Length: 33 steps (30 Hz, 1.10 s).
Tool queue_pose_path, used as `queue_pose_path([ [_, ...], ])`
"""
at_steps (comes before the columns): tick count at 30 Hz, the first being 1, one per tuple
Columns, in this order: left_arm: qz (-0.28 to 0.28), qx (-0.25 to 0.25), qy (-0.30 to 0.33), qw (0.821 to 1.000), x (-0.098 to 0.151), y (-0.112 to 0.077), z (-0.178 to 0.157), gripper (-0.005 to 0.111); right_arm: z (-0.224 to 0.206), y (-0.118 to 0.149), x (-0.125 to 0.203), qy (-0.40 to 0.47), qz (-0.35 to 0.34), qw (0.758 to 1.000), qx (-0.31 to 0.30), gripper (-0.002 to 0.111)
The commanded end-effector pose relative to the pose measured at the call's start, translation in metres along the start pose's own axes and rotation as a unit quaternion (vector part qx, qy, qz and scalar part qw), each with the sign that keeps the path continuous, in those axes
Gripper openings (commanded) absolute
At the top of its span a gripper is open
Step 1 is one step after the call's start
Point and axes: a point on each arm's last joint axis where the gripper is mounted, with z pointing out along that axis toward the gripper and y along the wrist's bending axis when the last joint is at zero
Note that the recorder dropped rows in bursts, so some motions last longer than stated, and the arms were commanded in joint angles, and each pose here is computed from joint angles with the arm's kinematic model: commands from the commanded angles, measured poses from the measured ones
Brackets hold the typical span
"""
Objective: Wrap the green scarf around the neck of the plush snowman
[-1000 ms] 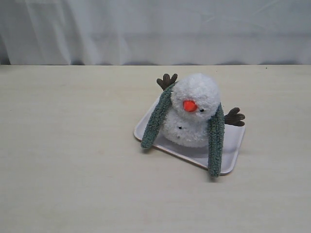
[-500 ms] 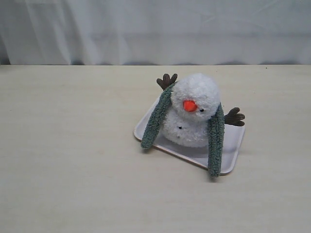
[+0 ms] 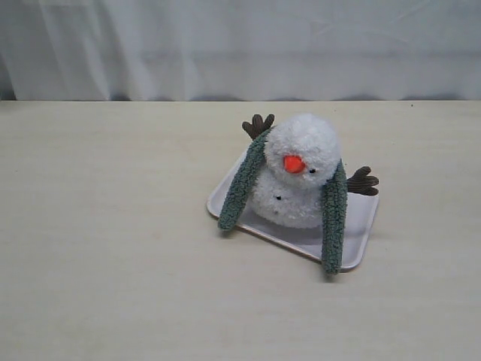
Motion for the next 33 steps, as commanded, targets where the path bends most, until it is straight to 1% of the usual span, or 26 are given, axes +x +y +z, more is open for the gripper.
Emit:
queue_pose_path([
  [1, -0.002, -0.001, -0.005, 1.000, 0.000, 0.000, 0.000, 0.000, 0.000, 0.000, 0.002, 0.008, 0.008, 1.000, 0.005, 0.004],
  [6, -0.002, -0.001, -0.005, 1.000, 0.000, 0.000, 0.000, 0.000, -0.001, 0.000, 0.008, 0.042, 0.034, 0.999, 0.002, 0.004],
  [13, -0.002, -0.001, -0.005, 1.000, 0.000, 0.000, 0.000, 0.000, -0.003, 0.002, 0.022, 0.121, 0.035, 0.992, -0.006, 0.004],
  [19, -0.002, -0.001, -0.005, 1.000, 0.000, 0.000, 0.000, 0.000, -0.003, 0.002, 0.023, 0.125, 0.056, 0.991, -0.003, 0.004],
  [33, -0.002, -0.001, -0.005, 1.000, 0.000, 0.000, 0.000, 0.000, -0.003, 0.002, 0.023, 0.125, 0.062, 0.990, -0.003, 0.004],
])
